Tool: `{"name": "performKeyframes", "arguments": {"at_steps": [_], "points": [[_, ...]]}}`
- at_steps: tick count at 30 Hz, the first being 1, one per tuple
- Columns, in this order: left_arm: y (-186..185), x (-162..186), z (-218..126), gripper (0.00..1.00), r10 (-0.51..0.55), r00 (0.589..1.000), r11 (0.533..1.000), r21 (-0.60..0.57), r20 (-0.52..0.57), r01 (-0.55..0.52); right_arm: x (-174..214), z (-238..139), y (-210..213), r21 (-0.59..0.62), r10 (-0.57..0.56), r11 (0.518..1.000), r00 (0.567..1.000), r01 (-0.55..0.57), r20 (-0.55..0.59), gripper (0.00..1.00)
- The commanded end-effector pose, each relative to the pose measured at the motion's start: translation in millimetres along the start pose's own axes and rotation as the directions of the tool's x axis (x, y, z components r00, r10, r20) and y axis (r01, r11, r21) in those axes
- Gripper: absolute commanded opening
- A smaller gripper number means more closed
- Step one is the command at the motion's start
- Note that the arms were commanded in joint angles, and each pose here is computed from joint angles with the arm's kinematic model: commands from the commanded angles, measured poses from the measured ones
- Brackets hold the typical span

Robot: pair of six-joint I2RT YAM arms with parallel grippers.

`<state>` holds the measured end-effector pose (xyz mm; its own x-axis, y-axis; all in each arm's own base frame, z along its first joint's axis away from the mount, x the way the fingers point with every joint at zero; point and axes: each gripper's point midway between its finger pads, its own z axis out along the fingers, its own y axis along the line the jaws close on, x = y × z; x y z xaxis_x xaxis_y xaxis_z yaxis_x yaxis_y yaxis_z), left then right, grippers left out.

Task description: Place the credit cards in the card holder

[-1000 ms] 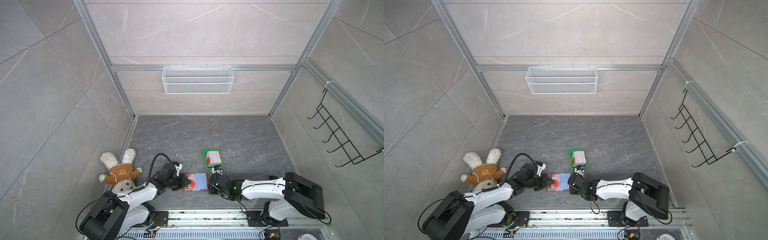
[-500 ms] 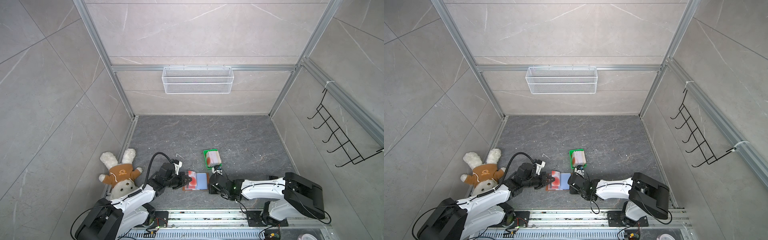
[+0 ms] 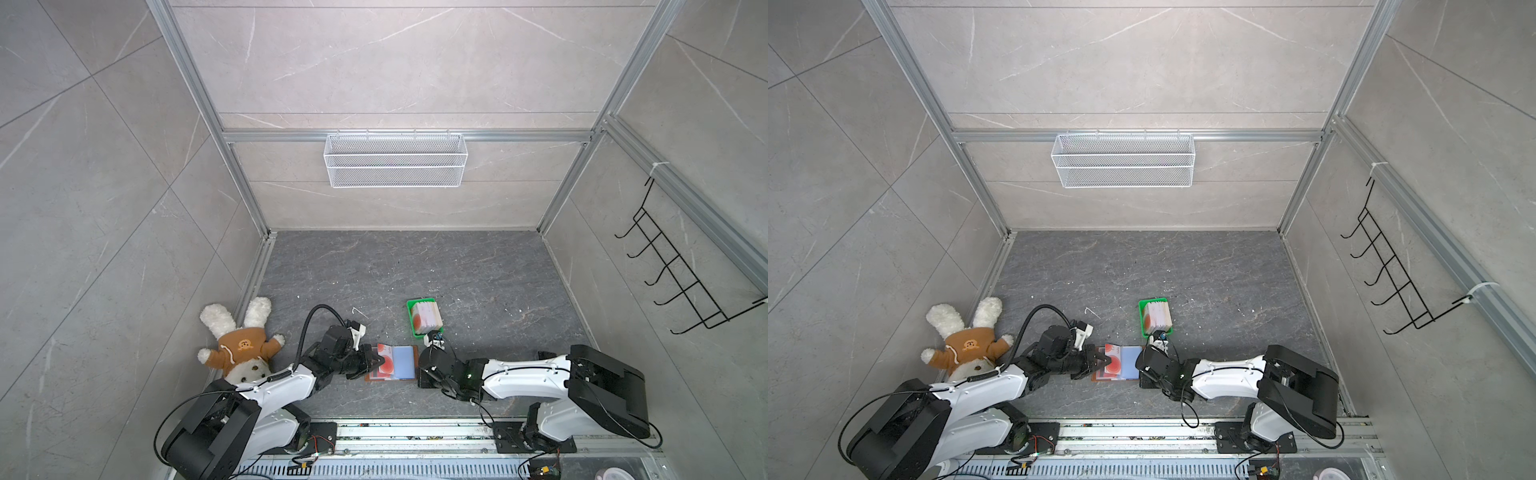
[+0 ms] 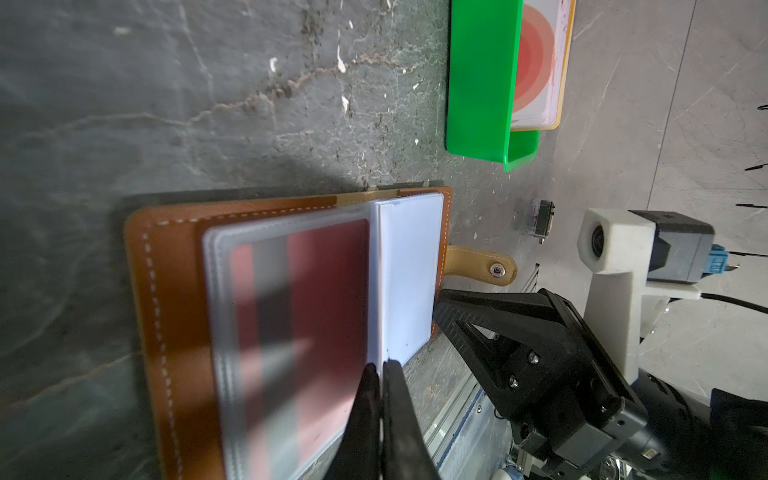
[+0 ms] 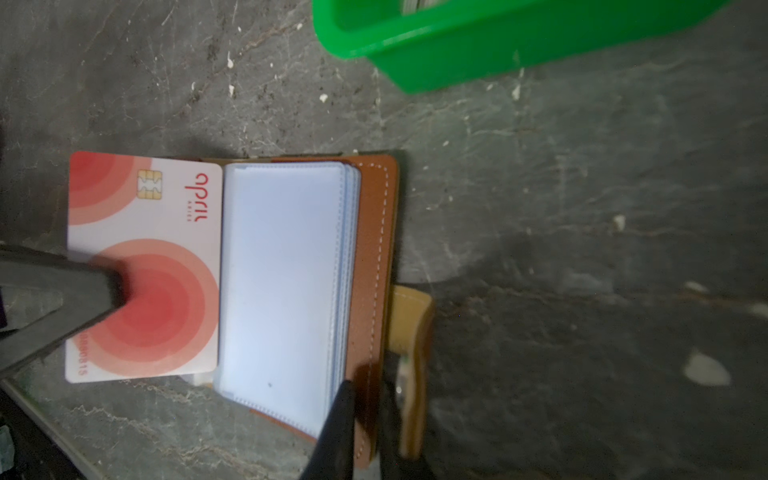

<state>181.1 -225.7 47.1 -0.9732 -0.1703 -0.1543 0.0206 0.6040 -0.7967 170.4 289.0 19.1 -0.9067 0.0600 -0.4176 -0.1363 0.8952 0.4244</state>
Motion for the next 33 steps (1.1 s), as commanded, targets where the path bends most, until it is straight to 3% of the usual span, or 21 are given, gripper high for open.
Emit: {"name": "performKeyframes", "arguments": {"at_steps": [1,33], "points": [[-12,-7,0,0.0,0.013,1.0,0.999,0.048,0.014,-0.013,-1,1,-6,0.042,-0.001,0.999,1.0,0.001,-0.001,0.16],[-6,6,6,0.0,0.047,0.998,0.998,0.045,-0.045,-0.045,-4,1,-1,0.044,-0.013,0.999,1.0,0.013,-0.006,0.15]]}}
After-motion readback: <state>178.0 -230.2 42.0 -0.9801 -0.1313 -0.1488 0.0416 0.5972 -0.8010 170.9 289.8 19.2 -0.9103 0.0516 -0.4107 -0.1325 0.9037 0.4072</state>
